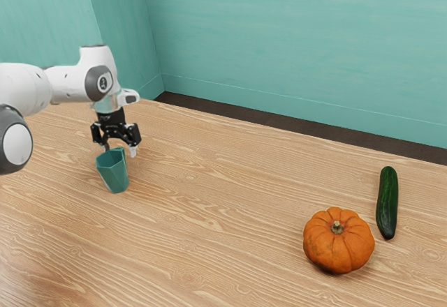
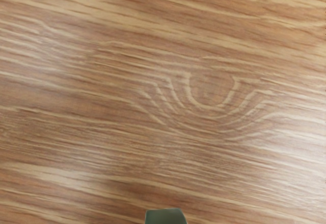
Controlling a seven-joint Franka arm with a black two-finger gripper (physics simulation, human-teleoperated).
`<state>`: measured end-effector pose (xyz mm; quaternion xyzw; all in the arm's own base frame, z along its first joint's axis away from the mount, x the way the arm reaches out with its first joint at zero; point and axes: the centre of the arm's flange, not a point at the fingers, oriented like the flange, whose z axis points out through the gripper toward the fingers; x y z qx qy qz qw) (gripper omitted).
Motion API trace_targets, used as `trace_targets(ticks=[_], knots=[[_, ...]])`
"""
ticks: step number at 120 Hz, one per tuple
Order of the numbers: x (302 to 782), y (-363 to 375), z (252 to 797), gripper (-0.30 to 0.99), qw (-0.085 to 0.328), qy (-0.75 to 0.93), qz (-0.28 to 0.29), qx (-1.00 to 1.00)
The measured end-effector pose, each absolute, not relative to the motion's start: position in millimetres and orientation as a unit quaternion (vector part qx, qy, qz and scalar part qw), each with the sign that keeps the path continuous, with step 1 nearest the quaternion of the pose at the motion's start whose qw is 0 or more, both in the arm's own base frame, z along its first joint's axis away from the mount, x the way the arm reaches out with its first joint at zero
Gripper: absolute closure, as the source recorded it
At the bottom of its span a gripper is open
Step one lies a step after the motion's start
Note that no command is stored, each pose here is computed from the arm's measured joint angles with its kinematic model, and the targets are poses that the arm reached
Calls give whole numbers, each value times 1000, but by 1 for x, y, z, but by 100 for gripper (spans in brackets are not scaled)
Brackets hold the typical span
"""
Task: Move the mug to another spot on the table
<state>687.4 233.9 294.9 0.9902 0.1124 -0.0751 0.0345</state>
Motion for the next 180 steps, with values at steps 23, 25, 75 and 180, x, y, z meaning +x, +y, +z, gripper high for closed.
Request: trace_targets(ticks=[23,25,75,180], knots=[[687,235,286,4,37,129,-77,988],[687,235,285,4,34,129,-78,988],[687,235,274,27,9,134,-86,987],[688,196,299,72,48,188,-127,973]])
